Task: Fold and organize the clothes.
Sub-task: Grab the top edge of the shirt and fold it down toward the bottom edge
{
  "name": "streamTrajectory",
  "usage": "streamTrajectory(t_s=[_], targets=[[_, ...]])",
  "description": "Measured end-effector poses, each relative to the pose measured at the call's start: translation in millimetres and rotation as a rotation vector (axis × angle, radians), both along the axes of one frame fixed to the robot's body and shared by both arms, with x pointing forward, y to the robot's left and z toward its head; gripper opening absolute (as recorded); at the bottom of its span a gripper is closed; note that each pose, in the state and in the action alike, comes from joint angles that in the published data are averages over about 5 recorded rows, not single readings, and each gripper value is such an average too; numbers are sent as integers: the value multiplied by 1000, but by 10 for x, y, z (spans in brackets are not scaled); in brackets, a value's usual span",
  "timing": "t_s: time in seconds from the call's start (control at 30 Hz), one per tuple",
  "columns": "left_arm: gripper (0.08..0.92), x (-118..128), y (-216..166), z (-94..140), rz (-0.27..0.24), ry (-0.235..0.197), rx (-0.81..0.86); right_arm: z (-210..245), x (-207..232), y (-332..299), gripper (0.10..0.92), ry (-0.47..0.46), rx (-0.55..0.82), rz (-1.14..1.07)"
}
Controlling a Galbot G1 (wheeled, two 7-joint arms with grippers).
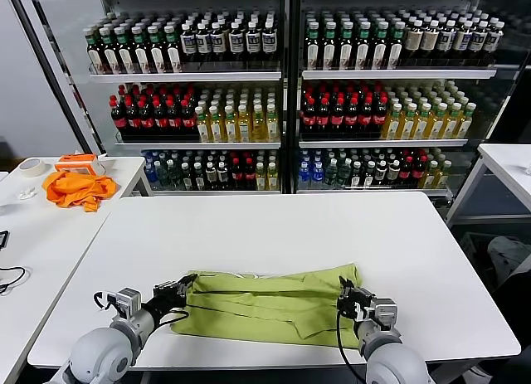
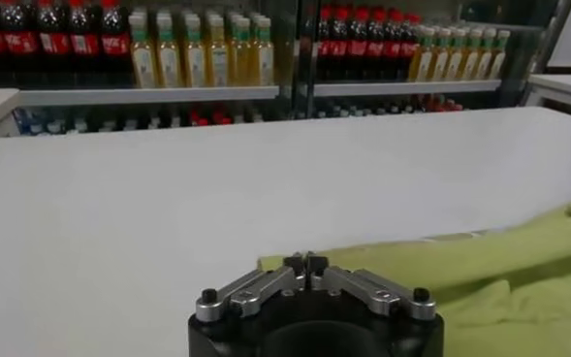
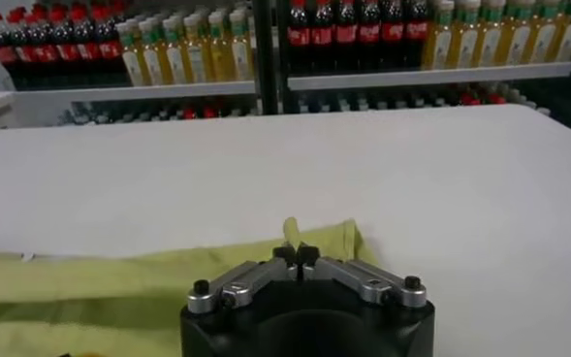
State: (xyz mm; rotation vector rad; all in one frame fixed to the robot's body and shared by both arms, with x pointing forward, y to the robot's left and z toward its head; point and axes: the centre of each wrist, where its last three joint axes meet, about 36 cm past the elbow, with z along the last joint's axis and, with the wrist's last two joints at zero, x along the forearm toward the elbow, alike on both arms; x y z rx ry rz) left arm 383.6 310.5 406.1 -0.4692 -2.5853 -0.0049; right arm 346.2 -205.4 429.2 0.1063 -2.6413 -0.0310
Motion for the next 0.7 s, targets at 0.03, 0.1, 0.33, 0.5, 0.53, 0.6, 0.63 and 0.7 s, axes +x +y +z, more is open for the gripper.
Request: streamTrajectory(t_s=[0.03, 0.1, 0.33, 0.5, 0.53, 0.6, 0.63, 0.7], targets=[[83, -7, -4, -3, 0, 3, 0, -7, -7, 3, 106, 2, 0, 1], [83, -16, -11, -11, -1, 9, 0, -21, -20, 9, 106, 7, -1, 3], [83, 6, 0, -34, 6, 23, 7, -81, -55, 8, 107, 25, -8, 11], [148, -14, -12, -48, 14, 36, 17, -79, -87, -14, 189, 24, -18, 12], [173, -20, -15, -45, 17, 36, 19, -70, -94, -21, 215, 21, -20, 12], [234, -29, -20, -32, 25, 34, 21, -45, -113, -38, 276, 16, -22, 10], [260, -32, -23, -22, 28, 32, 21, -28, -123, -46, 302, 13, -22, 9], [321, -37, -34, 6, 36, 24, 19, 11, -150, -60, 362, 7, -20, 6]])
